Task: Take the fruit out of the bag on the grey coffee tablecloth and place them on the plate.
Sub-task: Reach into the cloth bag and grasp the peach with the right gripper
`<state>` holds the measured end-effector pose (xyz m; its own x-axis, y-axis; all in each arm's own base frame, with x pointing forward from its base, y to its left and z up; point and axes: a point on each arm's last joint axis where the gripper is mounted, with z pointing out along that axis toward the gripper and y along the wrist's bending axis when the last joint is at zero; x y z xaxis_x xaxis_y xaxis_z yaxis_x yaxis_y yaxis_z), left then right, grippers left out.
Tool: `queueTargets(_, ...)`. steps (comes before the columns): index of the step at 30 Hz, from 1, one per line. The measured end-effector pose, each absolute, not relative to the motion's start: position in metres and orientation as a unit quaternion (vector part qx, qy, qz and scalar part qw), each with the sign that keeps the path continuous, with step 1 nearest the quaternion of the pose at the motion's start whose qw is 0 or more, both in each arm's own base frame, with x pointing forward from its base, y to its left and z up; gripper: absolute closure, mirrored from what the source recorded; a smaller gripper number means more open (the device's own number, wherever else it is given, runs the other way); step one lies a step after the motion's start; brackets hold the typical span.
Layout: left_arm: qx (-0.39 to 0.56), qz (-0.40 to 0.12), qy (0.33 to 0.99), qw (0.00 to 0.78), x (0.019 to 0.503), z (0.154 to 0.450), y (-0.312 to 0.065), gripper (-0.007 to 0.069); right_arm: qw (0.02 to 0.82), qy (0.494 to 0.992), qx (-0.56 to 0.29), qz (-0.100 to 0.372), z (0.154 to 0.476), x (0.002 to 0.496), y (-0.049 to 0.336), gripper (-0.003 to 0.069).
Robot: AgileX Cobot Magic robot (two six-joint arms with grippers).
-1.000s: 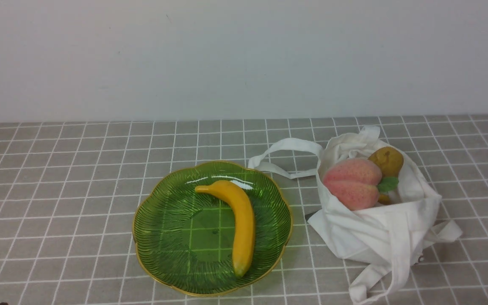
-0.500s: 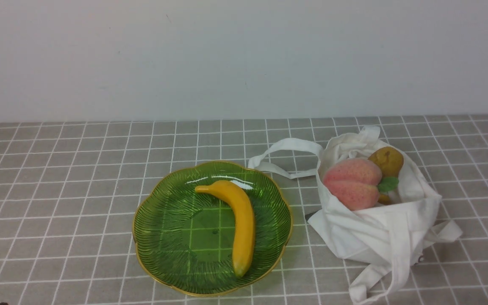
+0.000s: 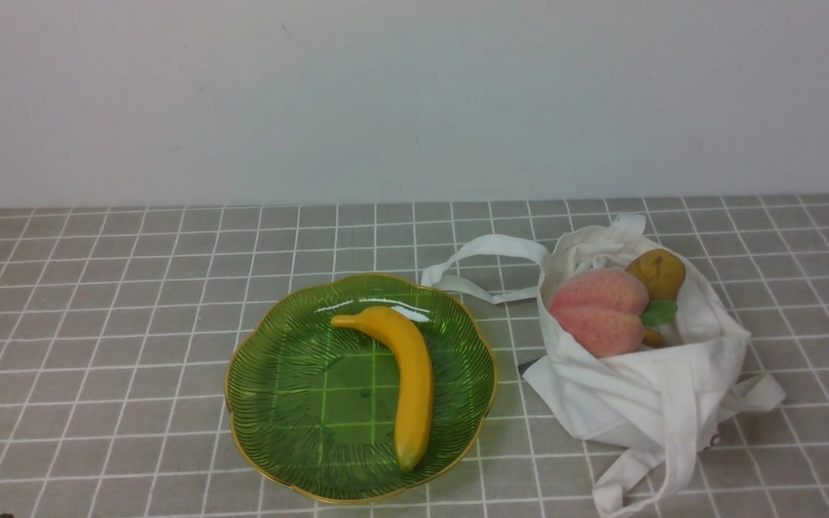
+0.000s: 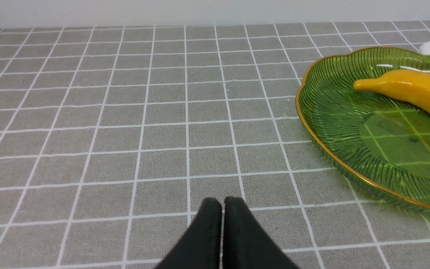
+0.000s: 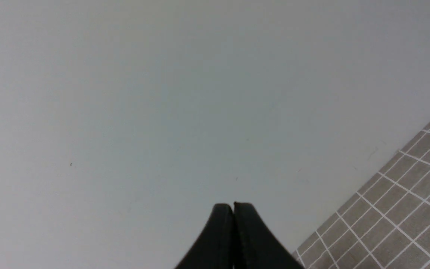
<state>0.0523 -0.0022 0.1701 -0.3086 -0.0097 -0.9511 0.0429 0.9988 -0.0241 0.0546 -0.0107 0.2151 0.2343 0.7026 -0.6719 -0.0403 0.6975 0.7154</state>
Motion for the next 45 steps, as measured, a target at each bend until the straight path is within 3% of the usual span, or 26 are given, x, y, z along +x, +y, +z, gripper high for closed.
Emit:
queueTargets(6, 0.01, -0.022, 0.809, 0.588, 0.052, 0.17, -0.002, 0.0633, 0.749, 0.519, 0.314, 0.266, 0.222, 0.052, -0.016, 0.0673)
queueTargets(11, 0.01, -0.022, 0.809, 0.588, 0.052, 0.17, -0.002, 0.0633, 0.768, 0.517, 0.266, 0.269, 0.258, 0.044, -0.009, 0.0673)
queueTargets(12, 0.01, -0.022, 0.809, 0.588, 0.052, 0.17, -0.002, 0.0633, 0.77, 0.536, 0.227, 0.26, 0.286, 0.042, -0.005, 0.0673)
queueTargets(13, 0.01, -0.022, 0.809, 0.588, 0.052, 0.17, -0.002, 0.0633, 0.77, 0.54, 0.223, 0.258, 0.289, 0.042, -0.004, 0.0673)
queueTargets(15, 0.01, -0.022, 0.809, 0.588, 0.052, 0.17, -0.002, 0.0633, 0.728, 0.634, 0.157, 0.209, 0.33, 0.054, 0.004, 0.0673)
queueTargets(16, 0.01, -0.022, 0.809, 0.588, 0.052, 0.17, -0.002, 0.0633, 0.717, 0.649, 0.153, 0.205, 0.33, 0.055, 0.005, 0.0673)
queueTargets(19, 0.01, -0.022, 0.809, 0.588, 0.052, 0.17, -0.002, 0.0633, 0.606, 0.775, 0.093, 0.152, 0.344, 0.09, 0.011, 0.0673)
queueTargets(21, 0.01, -0.022, 0.809, 0.588, 0.052, 0.17, -0.002, 0.0633, 0.567, 0.809, 0.068, 0.138, 0.347, 0.101, 0.014, 0.0673)
queueTargets(22, 0.01, -0.022, 0.809, 0.588, 0.052, 0.17, -0.002, 0.0633, 0.509, 0.851, 0.039, 0.122, 0.346, 0.121, 0.016, 0.0673)
queueTargets(24, 0.01, -0.022, 0.809, 0.588, 0.052, 0.17, -0.002, 0.0633, 0.441, 0.89, -0.002, 0.114, 0.345, 0.146, 0.02, 0.0673)
queueTargets(29, 0.01, -0.022, 0.809, 0.588, 0.052, 0.17, -0.002, 0.0633, 0.341, 0.926, -0.079, 0.142, 0.346, 0.204, 0.033, 0.0673)
queueTargets(35, 0.01, -0.022, 0.809, 0.588, 0.052, 0.17, -0.002, 0.0633, 0.298, 0.929, -0.153, 0.157, 0.339, 0.257, 0.061, 0.0664)
queueTargets(41, 0.01, -0.022, 0.809, 0.588, 0.052, 0.17, -0.002, 0.0633, 0.28, 0.932, -0.175, 0.15, 0.326, 0.291, 0.092, 0.0571)
queueTargets(45, 0.01, -0.022, 0.809, 0.588, 0.052, 0.17, -0.002, 0.0633, 0.268, 0.934, -0.182, 0.15, 0.314, 0.31, 0.111, 0.0366)
